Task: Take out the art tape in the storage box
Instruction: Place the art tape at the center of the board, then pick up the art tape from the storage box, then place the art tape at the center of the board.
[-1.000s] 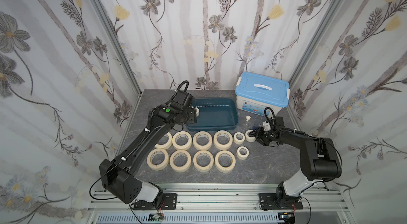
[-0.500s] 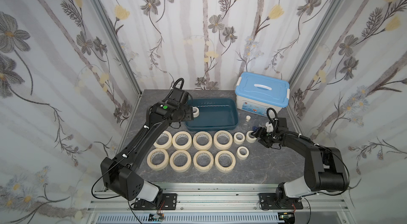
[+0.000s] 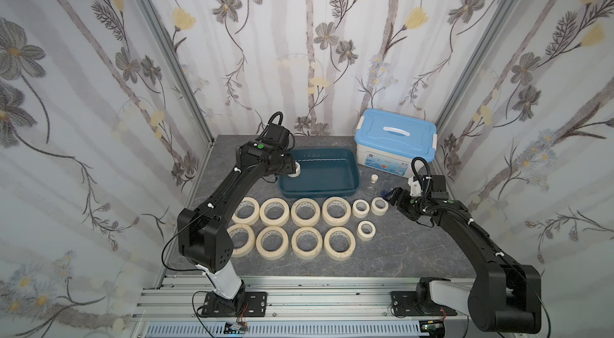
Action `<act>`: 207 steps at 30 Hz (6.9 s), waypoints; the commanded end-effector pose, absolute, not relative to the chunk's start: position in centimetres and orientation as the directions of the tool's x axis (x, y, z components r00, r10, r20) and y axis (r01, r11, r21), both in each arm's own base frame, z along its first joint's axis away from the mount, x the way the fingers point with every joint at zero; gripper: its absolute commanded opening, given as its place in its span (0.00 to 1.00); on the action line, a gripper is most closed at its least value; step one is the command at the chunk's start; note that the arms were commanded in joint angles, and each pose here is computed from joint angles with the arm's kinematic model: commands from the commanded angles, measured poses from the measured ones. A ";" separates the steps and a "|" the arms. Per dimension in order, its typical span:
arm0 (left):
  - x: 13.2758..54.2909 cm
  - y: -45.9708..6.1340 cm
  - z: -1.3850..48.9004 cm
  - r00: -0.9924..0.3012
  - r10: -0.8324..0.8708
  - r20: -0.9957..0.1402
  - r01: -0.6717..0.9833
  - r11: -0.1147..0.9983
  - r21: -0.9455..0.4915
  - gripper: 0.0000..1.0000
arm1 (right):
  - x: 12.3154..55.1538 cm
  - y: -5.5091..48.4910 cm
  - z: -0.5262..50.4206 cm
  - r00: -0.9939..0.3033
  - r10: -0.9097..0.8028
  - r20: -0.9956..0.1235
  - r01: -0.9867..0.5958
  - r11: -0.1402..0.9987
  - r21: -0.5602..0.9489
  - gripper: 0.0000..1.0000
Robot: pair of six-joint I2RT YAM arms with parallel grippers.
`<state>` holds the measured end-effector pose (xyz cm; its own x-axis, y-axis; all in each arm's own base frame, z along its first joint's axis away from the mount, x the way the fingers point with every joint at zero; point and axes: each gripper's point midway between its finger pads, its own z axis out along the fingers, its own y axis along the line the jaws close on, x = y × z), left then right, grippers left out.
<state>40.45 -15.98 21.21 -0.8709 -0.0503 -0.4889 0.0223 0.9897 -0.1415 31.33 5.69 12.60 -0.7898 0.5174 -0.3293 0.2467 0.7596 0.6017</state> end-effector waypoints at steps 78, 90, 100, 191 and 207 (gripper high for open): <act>49.5 -26.1 15.0 -0.847 0.307 -0.435 0.396 0.909 -0.130 0.10 | 28.9 9.7 18.8 -0.842 0.449 -0.299 0.078 0.650 0.756 0.94; 40.8 -32.9 21.1 -0.668 0.506 -0.546 0.675 0.721 -0.159 0.06 | 29.3 13.0 21.9 -0.882 0.378 -0.283 -0.007 0.588 0.809 0.95; 34.6 -36.8 23.2 -0.505 0.606 -0.615 0.821 0.558 -0.124 0.06 | 30.5 15.6 24.5 -0.891 0.373 -0.258 -0.042 0.499 0.865 0.94; 31.8 -26.2 28.8 -0.521 0.285 -0.805 0.659 0.733 -0.167 0.62 | 25.2 5.3 8.6 -0.802 0.584 -0.123 0.404 0.683 0.609 0.39; 32.1 -26.3 28.3 -0.533 0.282 -0.797 0.658 0.731 -0.181 0.62 | 26.3 5.3 5.2 -0.783 0.614 -0.104 0.391 0.615 0.685 0.39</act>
<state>31.74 -25.97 27.72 -0.5473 0.3003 -0.7812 0.6531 0.7370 -0.1742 25.69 5.65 5.35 -0.7923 0.6059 -0.0719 0.4071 0.6127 0.6773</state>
